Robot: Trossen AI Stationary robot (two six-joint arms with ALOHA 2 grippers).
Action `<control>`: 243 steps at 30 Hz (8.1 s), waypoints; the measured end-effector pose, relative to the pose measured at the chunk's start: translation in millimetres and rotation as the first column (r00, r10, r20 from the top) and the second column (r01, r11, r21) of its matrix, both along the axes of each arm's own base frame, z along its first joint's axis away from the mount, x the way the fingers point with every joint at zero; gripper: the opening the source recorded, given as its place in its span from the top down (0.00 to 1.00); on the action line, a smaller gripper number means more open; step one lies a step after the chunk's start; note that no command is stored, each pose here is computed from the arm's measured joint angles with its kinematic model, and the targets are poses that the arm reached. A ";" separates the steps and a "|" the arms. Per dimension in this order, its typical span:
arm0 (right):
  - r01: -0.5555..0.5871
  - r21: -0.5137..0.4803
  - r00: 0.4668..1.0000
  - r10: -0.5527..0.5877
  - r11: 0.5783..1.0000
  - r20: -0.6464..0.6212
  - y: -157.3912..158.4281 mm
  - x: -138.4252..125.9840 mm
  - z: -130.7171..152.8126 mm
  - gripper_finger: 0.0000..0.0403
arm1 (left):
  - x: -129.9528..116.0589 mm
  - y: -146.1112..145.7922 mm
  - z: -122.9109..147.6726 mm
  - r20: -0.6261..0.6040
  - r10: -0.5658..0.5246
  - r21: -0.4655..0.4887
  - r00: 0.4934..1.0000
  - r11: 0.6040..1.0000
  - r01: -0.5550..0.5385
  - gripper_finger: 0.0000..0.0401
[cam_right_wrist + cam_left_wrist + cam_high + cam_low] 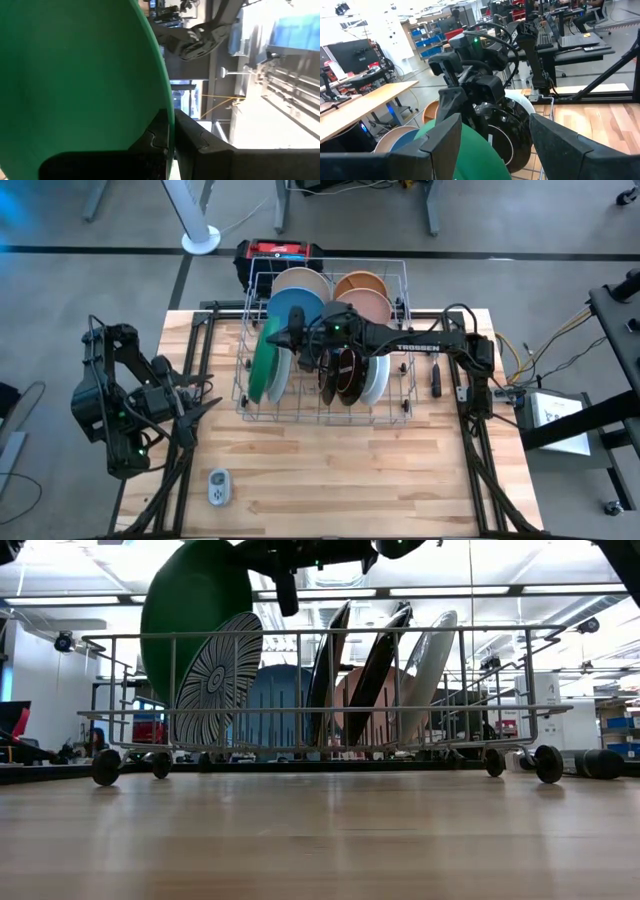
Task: Sort dishes
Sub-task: Put the green plate into the dish rack
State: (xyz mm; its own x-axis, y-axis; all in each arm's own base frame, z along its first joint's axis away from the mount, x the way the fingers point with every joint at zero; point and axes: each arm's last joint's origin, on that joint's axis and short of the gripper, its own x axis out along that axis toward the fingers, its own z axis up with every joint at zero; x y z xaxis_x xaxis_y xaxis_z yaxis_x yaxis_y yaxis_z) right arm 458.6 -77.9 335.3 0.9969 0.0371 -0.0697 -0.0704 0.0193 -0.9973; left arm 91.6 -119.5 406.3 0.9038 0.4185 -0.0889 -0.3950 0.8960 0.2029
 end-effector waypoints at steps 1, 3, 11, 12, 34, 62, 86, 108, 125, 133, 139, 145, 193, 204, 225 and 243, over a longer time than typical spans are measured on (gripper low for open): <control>0.000 0.001 1.000 0.000 1.000 -0.006 0.0 0.0 -0.6 1.00 | 0.1 -0.1 -0.1 -0.001 0.000 0.000 1.000 1.000 0.000 0.44; 0.000 0.002 1.000 0.000 1.000 -0.011 0.0 -0.1 -1.1 1.00 | 0.0 -0.1 -0.1 -0.002 -0.001 0.000 1.000 1.000 0.001 0.44; 0.001 0.011 0.998 0.000 1.000 -0.060 0.1 -0.6 -5.9 1.00 | 0.0 -0.1 -0.2 -0.002 -0.001 -0.001 1.000 1.000 0.001 0.44; 0.001 0.012 0.998 0.000 1.000 -0.067 0.1 -0.7 -6.6 1.00 | 0.1 -0.1 -0.2 -0.003 -0.001 0.000 1.000 1.000 0.001 0.44; 0.004 0.026 0.990 0.000 1.000 -0.141 3.2 -1.5 -13.6 0.79 | 0.1 -0.3 -0.8 -0.017 -0.005 -0.007 1.000 1.000 0.005 0.44; 0.190 -0.025 0.963 -0.191 0.982 -0.190 6.4 -1.9 -17.4 0.52 | 1.6 -3.4 -16.7 -0.037 -0.003 0.012 0.999 1.000 0.003 0.44; 0.291 -0.058 0.937 -0.297 0.955 -0.183 7.3 -1.9 -17.0 0.47 | 1.6 -3.4 -16.8 -0.034 -0.002 0.003 0.999 1.000 0.002 0.44; 0.266 -0.058 0.942 -0.272 0.962 -0.197 10.0 -2.1 -17.9 0.96 | 1.7 -3.5 -16.7 -0.034 -0.002 0.003 0.999 1.000 0.002 0.44; 0.377 -0.012 0.926 -0.376 0.926 0.035 5.4 0.2 4.8 1.00 | 1.8 -3.7 -16.7 -0.031 -0.002 0.000 1.000 1.000 0.002 0.44; 0.508 0.163 0.844 -0.527 0.846 0.103 -1.6 -2.2 12.3 1.00 | 1.8 -3.5 -15.8 -0.011 0.004 0.025 1.000 1.000 -0.004 0.44; 0.513 0.289 0.794 -0.575 0.808 0.197 -2.9 -6.8 26.8 1.00 | 1.4 -2.8 -15.4 -0.012 0.004 0.037 1.000 0.999 -0.004 0.44; 0.493 0.456 0.768 -0.617 0.741 0.171 -4.2 -7.3 25.4 1.00 | 1.0 -1.8 -14.8 -0.017 0.003 0.052 1.000 0.999 -0.002 0.44; 0.600 0.766 0.494 -0.860 0.229 -0.130 -32.8 -15.6 -28.0 1.00 | -0.3 0.8 -12.6 -0.022 0.000 0.058 1.000 0.998 0.001 0.44; 0.616 0.756 0.489 -0.860 0.223 -0.145 -32.7 -16.1 -29.8 1.00 | 0.1 -0.1 -12.4 -0.016 -0.001 0.046 1.000 0.999 0.001 0.44; 0.640 0.717 0.532 -0.833 0.277 -0.153 -23.3 -13.5 -30.8 0.83 | 0.4 -0.6 -12.2 -0.012 -0.001 0.038 1.000 0.999 0.001 0.44; 0.652 0.683 0.509 -0.858 0.329 -0.073 -20.2 -12.2 -22.2 0.99 | 1.5 -2.9 -11.8 -0.002 -0.002 0.008 1.000 1.000 0.002 0.44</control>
State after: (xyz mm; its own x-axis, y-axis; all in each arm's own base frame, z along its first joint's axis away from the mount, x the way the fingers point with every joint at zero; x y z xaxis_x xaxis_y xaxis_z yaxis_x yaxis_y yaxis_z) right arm 446.4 -98.2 313.1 0.5704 -0.8155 -0.0981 0.5371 0.4607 -0.7065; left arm 93.1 -122.5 394.5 0.9045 0.4175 -0.0871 -0.3929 0.8951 0.2107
